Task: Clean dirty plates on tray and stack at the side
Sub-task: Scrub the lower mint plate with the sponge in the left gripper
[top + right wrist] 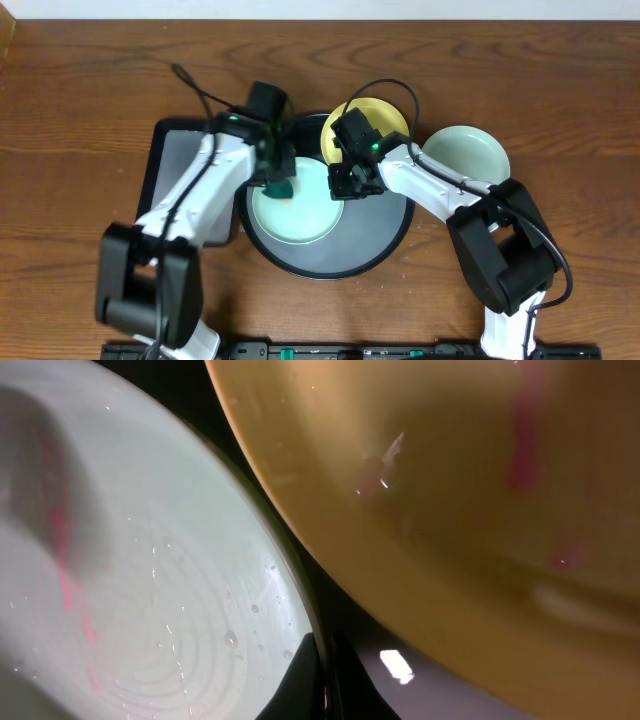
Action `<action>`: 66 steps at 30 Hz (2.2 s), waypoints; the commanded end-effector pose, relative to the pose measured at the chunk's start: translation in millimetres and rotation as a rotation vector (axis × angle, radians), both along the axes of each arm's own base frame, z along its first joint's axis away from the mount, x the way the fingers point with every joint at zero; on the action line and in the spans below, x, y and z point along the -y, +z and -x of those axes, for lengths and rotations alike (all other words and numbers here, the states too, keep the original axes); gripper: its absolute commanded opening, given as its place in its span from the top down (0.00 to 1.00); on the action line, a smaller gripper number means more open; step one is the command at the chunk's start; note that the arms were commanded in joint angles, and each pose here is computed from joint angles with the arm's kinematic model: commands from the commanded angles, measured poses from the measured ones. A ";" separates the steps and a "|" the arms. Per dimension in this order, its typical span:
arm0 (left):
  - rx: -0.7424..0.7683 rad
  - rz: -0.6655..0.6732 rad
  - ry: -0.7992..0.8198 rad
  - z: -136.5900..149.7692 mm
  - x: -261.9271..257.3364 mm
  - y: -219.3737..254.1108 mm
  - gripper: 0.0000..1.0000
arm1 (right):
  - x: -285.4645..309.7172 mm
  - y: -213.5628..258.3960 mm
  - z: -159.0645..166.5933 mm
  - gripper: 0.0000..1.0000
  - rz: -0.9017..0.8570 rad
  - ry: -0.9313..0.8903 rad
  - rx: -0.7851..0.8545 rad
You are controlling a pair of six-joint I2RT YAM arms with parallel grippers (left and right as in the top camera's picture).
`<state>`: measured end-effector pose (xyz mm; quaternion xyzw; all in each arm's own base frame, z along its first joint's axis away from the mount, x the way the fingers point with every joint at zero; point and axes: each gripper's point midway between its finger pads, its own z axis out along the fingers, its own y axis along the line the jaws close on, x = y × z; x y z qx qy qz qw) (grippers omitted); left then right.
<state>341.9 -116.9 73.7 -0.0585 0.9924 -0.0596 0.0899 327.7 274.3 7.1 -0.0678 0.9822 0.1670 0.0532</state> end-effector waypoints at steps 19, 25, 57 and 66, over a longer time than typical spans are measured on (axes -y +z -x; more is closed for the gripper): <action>-0.141 0.261 -0.379 22.9 63.0 -46.8 0.92 | 2.0 -9.4 1.8 0.99 0.012 -0.018 -0.028; -0.047 -0.278 0.255 -4.6 -41.2 -55.5 0.92 | 1.7 -9.3 1.2 0.99 0.010 -0.018 -0.025; -0.081 -0.352 0.209 6.0 -52.2 -53.7 0.93 | 1.3 -9.1 0.6 0.99 0.008 -0.018 -0.022; -0.313 0.182 -0.239 54.9 42.0 -50.7 0.93 | 1.2 -9.0 0.4 0.99 0.008 -0.018 -0.022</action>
